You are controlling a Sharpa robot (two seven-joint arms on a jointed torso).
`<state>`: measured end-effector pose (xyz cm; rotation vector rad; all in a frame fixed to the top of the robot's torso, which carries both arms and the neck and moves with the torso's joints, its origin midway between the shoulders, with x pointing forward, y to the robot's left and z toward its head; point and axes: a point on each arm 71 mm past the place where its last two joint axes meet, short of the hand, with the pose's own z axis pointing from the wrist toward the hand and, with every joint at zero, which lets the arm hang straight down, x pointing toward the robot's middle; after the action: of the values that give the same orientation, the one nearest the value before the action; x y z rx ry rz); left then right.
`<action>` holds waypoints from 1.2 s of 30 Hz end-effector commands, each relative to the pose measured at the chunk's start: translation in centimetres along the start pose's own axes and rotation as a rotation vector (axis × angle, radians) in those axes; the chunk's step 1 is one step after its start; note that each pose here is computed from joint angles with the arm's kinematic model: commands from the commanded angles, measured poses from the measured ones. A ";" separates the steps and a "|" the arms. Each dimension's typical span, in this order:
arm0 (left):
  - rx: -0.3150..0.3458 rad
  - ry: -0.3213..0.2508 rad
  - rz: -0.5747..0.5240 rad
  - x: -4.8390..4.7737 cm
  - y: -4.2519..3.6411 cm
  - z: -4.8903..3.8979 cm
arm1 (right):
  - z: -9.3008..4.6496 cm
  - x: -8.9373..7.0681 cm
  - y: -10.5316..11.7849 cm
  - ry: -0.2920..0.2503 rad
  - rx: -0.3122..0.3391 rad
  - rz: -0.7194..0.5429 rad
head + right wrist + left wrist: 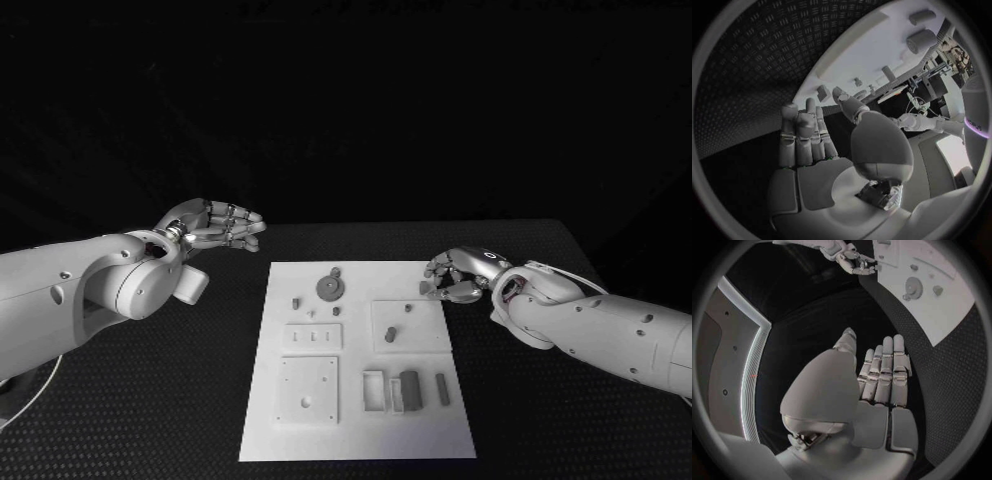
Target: Assemble the parts on the task board
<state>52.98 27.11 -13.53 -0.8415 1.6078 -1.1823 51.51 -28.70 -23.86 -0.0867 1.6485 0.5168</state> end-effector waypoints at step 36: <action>0.012 0.014 -0.001 0.00 -0.07 -0.16 | 0.9 2.2 0.2 0.017 0.010 -0.019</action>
<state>52.89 27.40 -13.56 -0.8447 1.6071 -1.1793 52.03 -27.73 -25.60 -0.0866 1.6597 0.4966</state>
